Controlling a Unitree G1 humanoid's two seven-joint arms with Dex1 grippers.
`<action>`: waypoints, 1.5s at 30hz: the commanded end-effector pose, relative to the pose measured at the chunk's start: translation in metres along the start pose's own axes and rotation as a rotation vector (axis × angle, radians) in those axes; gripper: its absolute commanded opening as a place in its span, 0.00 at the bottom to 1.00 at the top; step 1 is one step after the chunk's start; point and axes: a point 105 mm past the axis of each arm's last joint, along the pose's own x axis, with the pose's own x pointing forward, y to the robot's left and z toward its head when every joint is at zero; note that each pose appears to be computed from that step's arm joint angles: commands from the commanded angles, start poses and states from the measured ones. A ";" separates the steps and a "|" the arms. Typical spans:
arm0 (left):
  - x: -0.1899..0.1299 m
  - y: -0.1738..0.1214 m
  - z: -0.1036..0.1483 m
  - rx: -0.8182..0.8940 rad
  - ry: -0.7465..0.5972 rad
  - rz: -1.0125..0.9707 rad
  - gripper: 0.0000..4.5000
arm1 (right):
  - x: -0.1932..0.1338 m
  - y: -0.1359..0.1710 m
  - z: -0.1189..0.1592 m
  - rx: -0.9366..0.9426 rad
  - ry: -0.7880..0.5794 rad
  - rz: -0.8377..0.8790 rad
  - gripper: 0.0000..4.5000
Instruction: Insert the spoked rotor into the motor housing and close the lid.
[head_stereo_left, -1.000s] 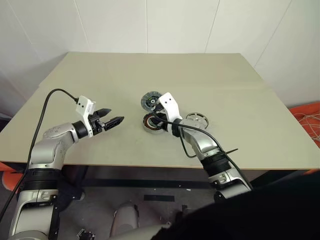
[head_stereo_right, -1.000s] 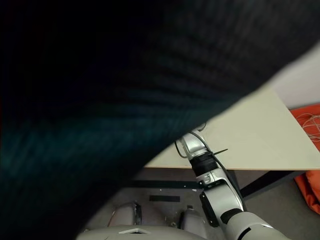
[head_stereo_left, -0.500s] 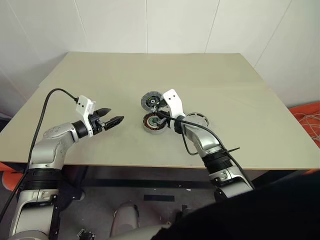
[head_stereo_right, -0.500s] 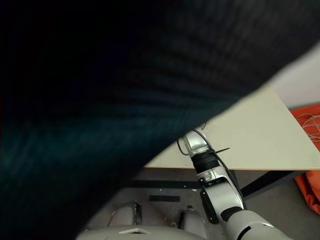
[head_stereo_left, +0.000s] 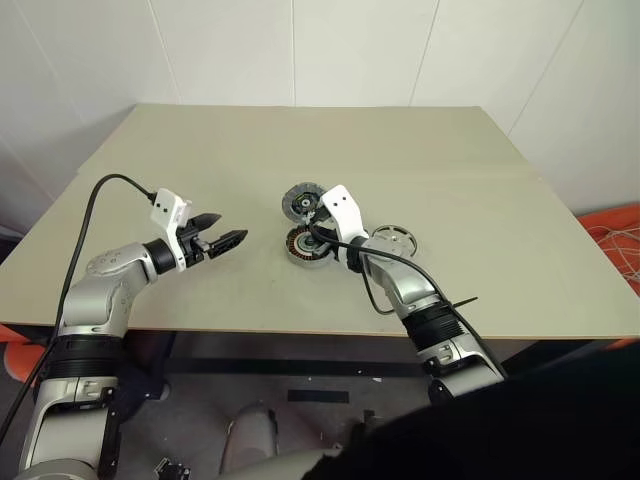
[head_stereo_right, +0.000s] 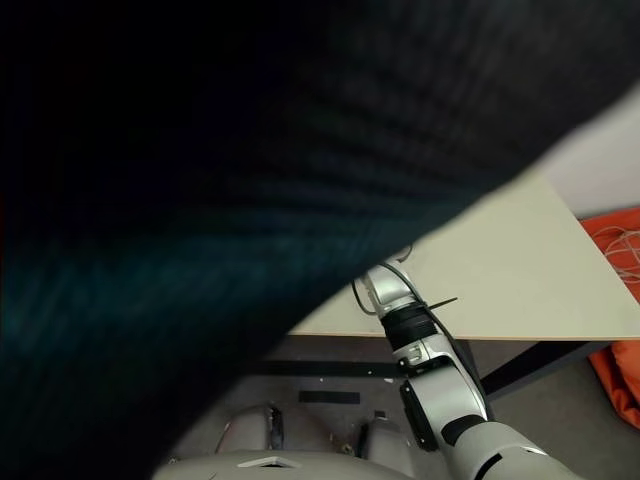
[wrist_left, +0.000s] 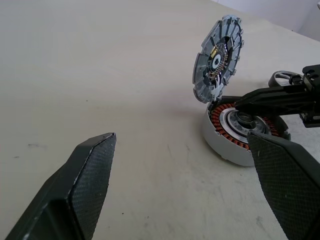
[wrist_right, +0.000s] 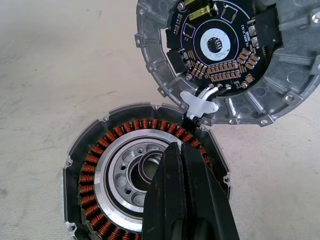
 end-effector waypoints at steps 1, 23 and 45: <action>0.001 0.002 0.016 0.041 -0.045 0.004 0.99 | -0.004 0.006 0.009 -0.020 -0.036 0.013 0.01; 0.001 0.005 0.018 0.053 -0.052 0.017 0.99 | -0.001 0.015 0.013 -0.020 -0.041 0.031 0.01; 0.000 0.005 0.018 0.059 -0.054 0.027 0.99 | 0.008 0.018 0.020 -0.018 -0.058 0.033 0.01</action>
